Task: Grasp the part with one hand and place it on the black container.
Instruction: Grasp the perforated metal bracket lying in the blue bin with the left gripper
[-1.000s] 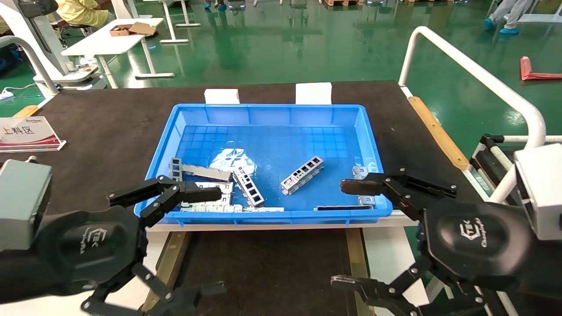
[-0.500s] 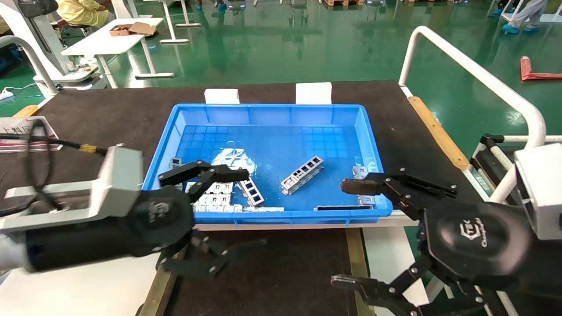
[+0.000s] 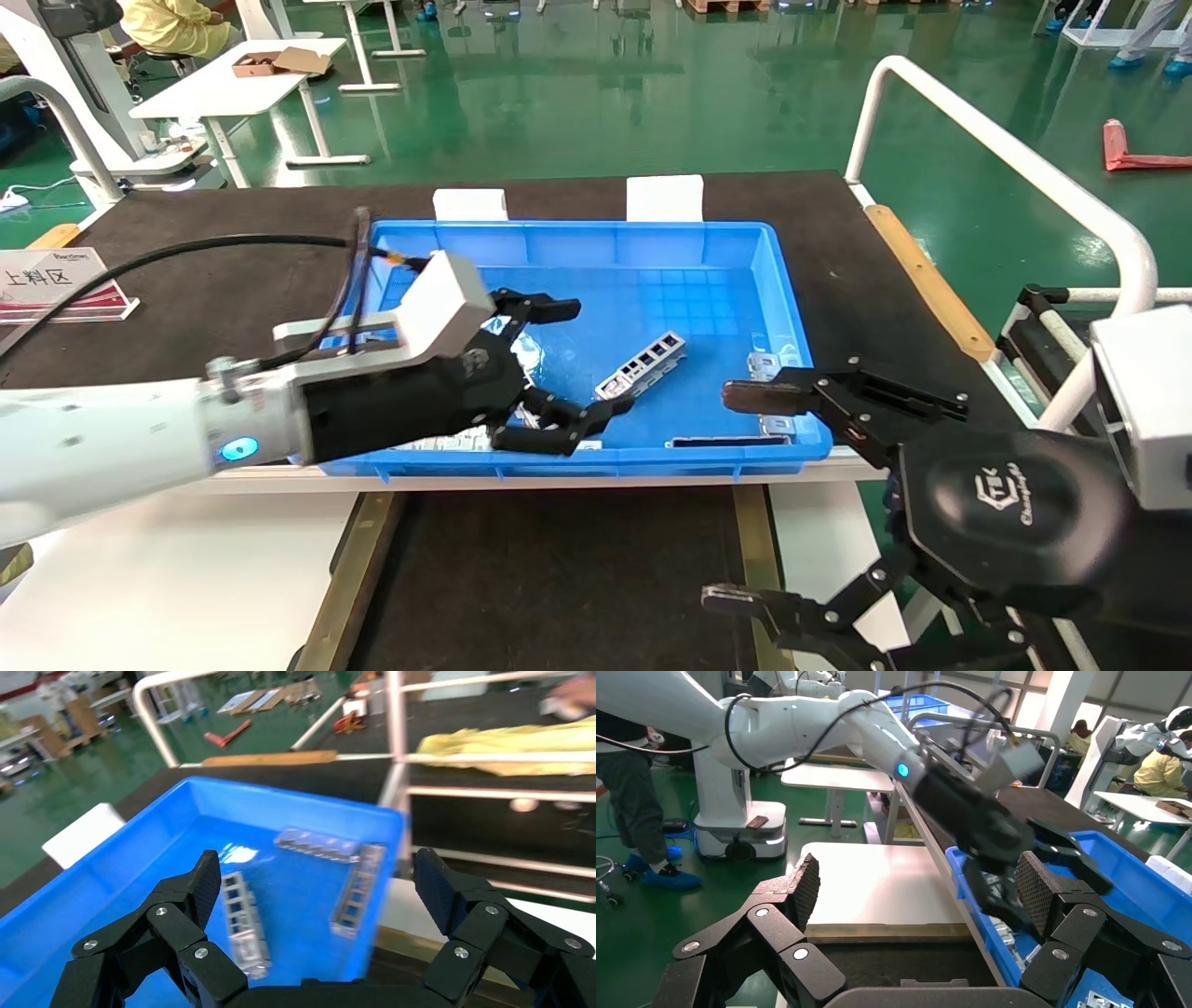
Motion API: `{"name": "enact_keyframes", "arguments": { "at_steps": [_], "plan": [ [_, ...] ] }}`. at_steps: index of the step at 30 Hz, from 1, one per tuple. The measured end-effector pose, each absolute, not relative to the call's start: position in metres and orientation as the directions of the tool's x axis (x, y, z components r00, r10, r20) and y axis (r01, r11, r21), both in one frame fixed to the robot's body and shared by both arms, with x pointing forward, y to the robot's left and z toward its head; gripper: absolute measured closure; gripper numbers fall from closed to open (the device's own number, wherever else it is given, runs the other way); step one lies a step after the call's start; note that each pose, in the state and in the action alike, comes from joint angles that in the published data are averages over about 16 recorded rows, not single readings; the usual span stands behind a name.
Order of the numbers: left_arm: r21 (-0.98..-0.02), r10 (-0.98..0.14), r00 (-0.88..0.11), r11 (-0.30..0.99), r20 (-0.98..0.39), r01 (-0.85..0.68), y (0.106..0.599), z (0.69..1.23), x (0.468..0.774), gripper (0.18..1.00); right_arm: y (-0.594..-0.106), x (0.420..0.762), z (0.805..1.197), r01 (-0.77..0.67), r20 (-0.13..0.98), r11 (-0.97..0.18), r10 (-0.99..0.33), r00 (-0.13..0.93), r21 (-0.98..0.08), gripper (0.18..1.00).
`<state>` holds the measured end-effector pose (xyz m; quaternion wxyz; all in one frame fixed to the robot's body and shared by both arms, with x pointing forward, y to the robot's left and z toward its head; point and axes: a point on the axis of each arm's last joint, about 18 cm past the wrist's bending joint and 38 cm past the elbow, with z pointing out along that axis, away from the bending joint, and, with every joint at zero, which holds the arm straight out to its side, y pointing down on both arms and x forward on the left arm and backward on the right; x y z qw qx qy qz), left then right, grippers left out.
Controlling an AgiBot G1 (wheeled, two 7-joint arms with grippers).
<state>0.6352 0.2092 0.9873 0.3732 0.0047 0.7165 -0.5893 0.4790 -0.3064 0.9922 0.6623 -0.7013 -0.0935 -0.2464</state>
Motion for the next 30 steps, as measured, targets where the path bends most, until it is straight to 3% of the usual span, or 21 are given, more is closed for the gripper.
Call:
{"name": "enact_keyframes", "arguments": {
  "at_steps": [15, 30],
  "plan": [
    [-0.834, -0.522, -0.652, 0.388, -0.550, 0.392, 0.161, 0.975, 0.717, 0.184, -0.306, 0.479, 0.992, 0.457, 0.469, -0.105, -0.195, 0.861, -0.883, 0.178],
    [-0.858, -0.585, -0.636, 0.420, -0.504, 0.294, 0.148, 0.953, 0.750, 0.184, -0.306, 0.479, 0.992, 0.457, 0.469, -0.105, -0.195, 0.861, -0.883, 0.178]
  ]
}}
